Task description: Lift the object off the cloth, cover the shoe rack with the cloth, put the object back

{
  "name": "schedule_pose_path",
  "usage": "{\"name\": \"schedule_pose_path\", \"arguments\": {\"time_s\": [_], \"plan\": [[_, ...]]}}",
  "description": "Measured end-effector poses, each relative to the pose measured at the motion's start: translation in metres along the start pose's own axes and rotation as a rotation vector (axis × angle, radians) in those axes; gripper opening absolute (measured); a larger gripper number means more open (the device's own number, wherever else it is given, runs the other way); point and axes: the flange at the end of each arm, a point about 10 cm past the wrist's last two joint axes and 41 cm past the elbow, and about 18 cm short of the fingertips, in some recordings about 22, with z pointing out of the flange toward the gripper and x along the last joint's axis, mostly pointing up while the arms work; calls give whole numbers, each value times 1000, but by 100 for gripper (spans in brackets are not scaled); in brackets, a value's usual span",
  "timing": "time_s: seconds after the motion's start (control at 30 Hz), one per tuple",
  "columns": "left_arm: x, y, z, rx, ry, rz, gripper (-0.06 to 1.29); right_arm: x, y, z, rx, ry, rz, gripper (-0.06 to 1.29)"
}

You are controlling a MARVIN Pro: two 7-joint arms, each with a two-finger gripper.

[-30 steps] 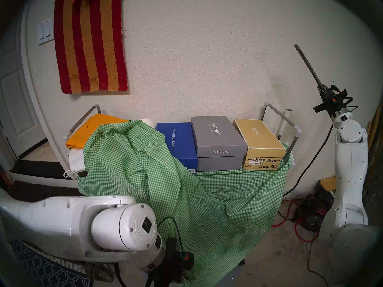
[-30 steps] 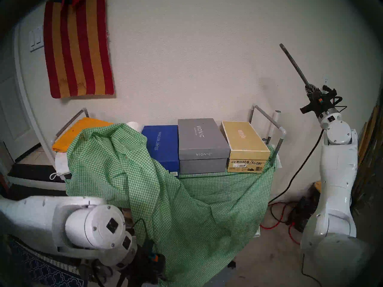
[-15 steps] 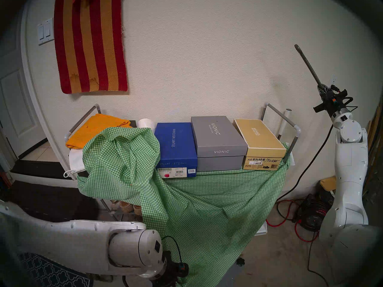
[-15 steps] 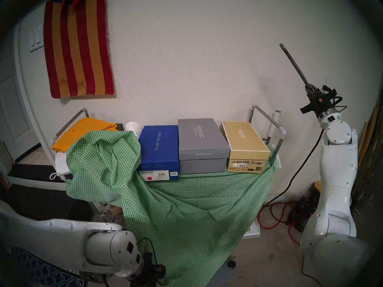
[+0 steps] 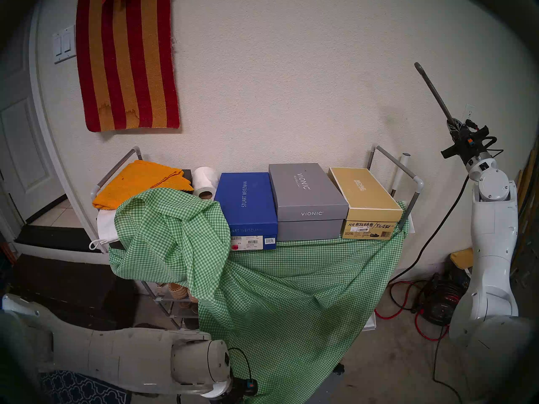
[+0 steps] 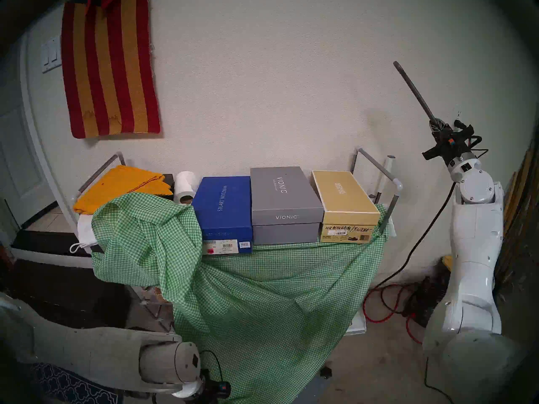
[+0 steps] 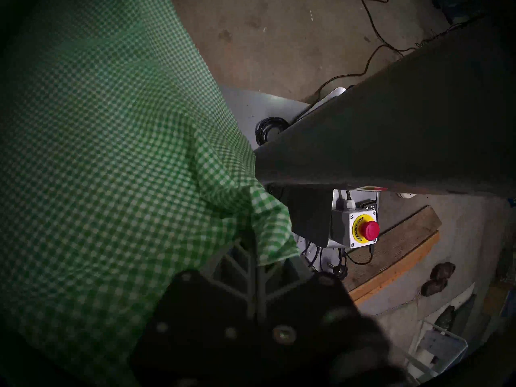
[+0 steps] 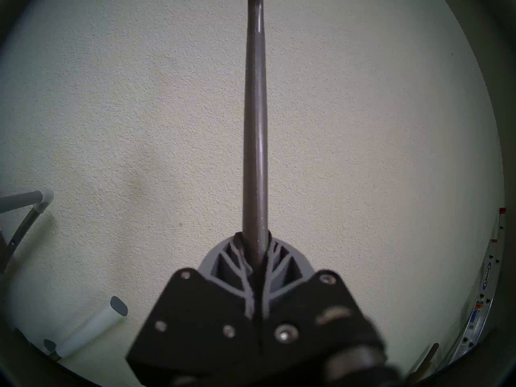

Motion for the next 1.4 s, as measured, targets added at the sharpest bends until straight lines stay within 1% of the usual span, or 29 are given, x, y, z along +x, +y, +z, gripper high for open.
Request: {"name": "schedule_pose_path", "arguments": {"time_s": [0.1, 0.2, 0.23, 0.4, 0.5, 0.53, 0.57, 0.77, 0.83, 1.03, 1.4], "plan": [[-6, -7, 7, 1, 1, -43, -2, 0, 0, 0, 0, 0, 0, 0], [-13, -18, 13, -1, 18, -103, -2, 0, 0, 0, 0, 0, 0, 0], [-16, -23, 17, -3, 27, -136, -2, 0, 0, 0, 0, 0, 0, 0], [-29, -35, 29, -7, 45, -230, -2, 0, 0, 0, 0, 0, 0, 0], [-38, -37, 40, -9, 42, -270, -2, 0, 0, 0, 0, 0, 0, 0], [-43, -37, 46, -11, 40, -293, -2, 0, 0, 0, 0, 0, 0, 0], [-44, -37, 48, -12, 40, -298, -2, 0, 0, 0, 0, 0, 0, 0], [-59, -39, 73, -25, 45, -383, -2, 0, 0, 0, 0, 0, 0, 0], [-60, -40, 75, -25, 51, -392, -2, 0, 0, 0, 0, 0, 0, 0], [-66, -50, 87, -53, 129, -428, -2, 0, 0, 0, 0, 0, 0, 0], [-61, -52, 92, -82, 168, -429, -2, 0, 0, 0, 0, 1, 1, 0]]}}
